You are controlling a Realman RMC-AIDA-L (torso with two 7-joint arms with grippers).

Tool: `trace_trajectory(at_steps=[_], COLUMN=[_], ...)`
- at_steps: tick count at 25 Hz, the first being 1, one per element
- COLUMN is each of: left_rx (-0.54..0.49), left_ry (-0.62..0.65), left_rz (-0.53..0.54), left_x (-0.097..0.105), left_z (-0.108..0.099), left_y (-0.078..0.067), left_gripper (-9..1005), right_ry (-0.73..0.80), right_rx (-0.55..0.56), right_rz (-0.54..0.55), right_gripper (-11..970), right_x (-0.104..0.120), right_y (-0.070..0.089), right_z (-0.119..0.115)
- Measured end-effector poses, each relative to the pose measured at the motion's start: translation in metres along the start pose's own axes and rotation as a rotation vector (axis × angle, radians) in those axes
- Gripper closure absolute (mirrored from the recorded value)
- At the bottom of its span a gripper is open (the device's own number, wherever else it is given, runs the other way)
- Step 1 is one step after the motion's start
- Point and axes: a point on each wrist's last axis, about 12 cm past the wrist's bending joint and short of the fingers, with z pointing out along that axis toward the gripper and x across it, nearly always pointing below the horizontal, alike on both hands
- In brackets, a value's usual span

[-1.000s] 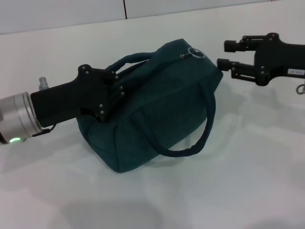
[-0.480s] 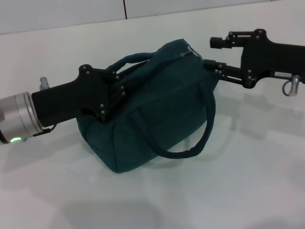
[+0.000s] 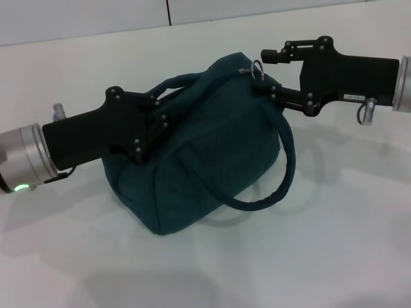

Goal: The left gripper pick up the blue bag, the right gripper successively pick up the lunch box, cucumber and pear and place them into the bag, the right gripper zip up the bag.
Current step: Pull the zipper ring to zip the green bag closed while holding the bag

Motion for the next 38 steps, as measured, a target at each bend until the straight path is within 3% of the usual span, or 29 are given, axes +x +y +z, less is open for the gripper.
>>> trace_trajectory(at_steps=[5, 13, 18, 29, 38], left_rx=[-0.003, -0.016, -0.004, -0.02, -0.041], left_ry=[0.001, 0.015, 0.013, 0.022, 0.044], left_rz=[0.002, 0.004, 0.014, 0.018, 0.012], left_x=[0.0, 0.001, 0.0, 0.003, 0.006], left_z=[0.001, 0.003, 0.005, 0.004, 0.01], left_y=[0.001, 0.003, 0.003, 0.002, 0.005], left_gripper=[948, 947, 947, 948, 948], right_ry=[0.012, 0.04, 0.052, 0.075, 0.074], right_rx=[0.01, 0.032, 0.041, 0.045, 0.084], right_rz=[-0.001, 0.003, 0.0, -0.073, -0.058], right_gripper=[509, 610, 796, 905, 867], right_x=[0.001, 0.006, 0.007, 0.011, 0.013], right_y=[-0.001, -0.003, -0.004, 0.002, 0.001], right_z=[0.001, 0.006, 0.009, 0.021, 0.017])
